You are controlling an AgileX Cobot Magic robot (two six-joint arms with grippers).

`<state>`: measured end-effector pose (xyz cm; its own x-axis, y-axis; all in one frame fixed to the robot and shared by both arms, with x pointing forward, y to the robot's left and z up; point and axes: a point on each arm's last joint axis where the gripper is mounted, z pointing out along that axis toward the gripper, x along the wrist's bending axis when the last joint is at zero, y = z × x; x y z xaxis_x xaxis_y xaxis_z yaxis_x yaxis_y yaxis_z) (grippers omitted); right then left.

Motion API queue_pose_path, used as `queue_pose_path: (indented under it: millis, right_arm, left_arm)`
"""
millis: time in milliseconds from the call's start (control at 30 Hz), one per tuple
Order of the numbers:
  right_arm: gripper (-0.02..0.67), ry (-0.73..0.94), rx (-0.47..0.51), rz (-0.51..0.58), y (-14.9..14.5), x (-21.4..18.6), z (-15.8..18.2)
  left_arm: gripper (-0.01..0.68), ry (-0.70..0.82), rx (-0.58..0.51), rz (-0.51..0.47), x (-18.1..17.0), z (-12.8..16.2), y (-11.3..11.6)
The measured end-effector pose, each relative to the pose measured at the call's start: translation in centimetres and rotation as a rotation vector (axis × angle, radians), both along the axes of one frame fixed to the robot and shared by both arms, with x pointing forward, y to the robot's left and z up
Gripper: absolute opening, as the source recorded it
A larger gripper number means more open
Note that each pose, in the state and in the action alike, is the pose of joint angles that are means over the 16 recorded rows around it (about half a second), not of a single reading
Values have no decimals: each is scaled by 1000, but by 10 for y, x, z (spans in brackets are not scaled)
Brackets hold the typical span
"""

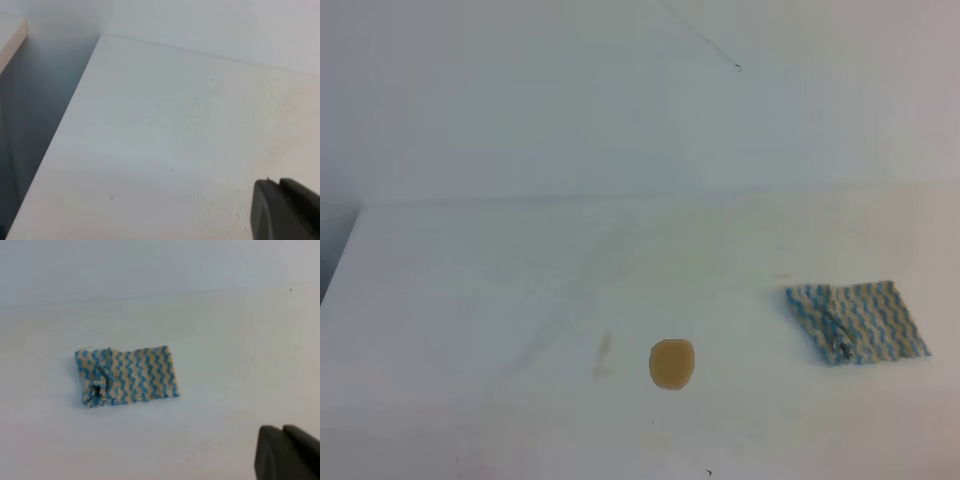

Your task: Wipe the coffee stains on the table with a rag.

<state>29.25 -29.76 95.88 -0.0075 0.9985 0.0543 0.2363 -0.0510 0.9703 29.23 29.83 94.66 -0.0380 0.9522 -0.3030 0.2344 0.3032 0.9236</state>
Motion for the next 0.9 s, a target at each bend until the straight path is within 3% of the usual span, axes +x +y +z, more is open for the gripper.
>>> queue_pose_path:
  millis: [900]
  right_arm:
    - [-3, -10, 1, 0, 0, 0, 0]
  left_arm:
    - [0, -2, 0, 0, 0, 0, 0]
